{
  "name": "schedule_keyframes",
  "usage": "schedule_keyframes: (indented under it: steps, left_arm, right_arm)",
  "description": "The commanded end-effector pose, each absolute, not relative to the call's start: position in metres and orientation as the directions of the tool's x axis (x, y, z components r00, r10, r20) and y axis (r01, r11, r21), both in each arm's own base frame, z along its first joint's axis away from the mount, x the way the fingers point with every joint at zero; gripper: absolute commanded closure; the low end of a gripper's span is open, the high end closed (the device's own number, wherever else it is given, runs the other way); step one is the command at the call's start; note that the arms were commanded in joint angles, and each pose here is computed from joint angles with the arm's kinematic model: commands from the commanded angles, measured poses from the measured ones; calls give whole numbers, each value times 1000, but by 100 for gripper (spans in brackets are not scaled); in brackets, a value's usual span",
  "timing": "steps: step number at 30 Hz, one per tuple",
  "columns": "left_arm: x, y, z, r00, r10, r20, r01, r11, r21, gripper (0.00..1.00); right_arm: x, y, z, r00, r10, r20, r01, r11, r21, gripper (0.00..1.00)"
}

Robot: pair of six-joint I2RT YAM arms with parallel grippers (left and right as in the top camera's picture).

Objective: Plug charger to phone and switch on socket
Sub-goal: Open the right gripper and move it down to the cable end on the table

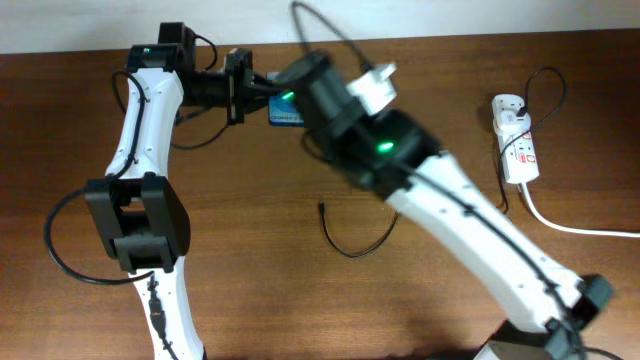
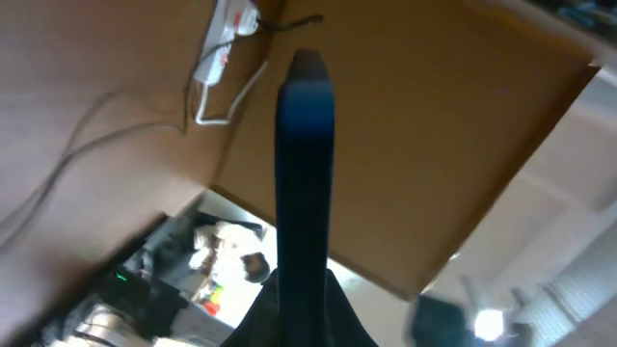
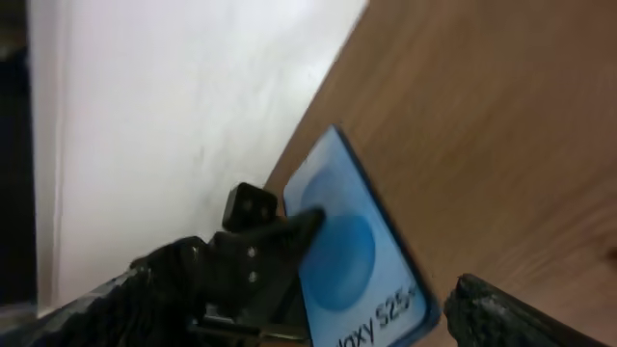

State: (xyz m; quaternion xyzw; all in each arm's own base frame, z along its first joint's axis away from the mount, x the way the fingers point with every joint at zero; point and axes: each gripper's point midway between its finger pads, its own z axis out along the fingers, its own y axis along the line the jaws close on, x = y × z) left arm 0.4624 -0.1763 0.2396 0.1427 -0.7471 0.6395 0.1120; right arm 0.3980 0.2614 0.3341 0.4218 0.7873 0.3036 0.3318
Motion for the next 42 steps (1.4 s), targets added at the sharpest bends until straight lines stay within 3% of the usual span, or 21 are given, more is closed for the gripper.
schedule_keyframes:
  steps: [1,6,10,16,19,21,22,25,28,32,35,38,40,42]
  left_arm:
    - [473,-172,253,-996,-47,72,-78,126,-989,100]
    - [474,-169,278,-979,-6,-203,203,-2,-979,100]
    - [479,-167,275,-951,-14,-310,309,40,-950,100]
    - [494,-146,255,-917,-58,-393,335,419,-844,100]
    - [498,-98,260,-881,-114,-460,256,703,-663,100]
    - [495,-75,266,-869,-140,-475,208,767,-607,100]
    - [492,-67,269,-868,-154,-472,193,772,-606,100]
    - [491,-53,267,-872,-185,-454,155,775,-613,100]
    - [491,-43,266,-870,-200,-450,135,782,-608,100]
    - [489,-37,259,-877,-204,-436,100,810,-579,100]
    - [488,-37,258,-880,-205,-428,94,809,-580,100]
    - [487,-37,258,-881,-205,-427,93,809,-581,100]
    - [487,-37,258,-881,-204,-427,94,809,-581,100]
    - [487,-37,258,-881,-204,-427,94,809,-581,100]
  right_arm:
    - [390,226,360,-625,680,-385,287,658,696,1]
    - [378,156,311,-773,546,-323,341,787,514,1]
    - [363,135,276,-854,444,-271,337,869,362,1]
    - [350,141,218,-921,348,-176,309,927,212,1]
    - [350,144,180,-932,337,-132,312,933,176,1]
    - [346,154,163,-956,265,-125,243,956,167,1]
    - [344,166,152,-971,196,-137,173,971,166,0]
    - [327,205,130,-993,41,-115,25,989,144,12]
    - [306,234,102,-996,-74,-44,-79,991,110,12]
    - [308,245,65,-995,-100,5,-99,992,80,9]
    - [322,255,51,-998,-58,-27,-60,993,103,2]
    - [331,258,48,-996,-58,-68,-65,993,99,2]
    - [338,249,42,-992,-59,-114,-64,997,36,8]
    - [335,246,36,-993,-59,-104,-63,998,28,23]
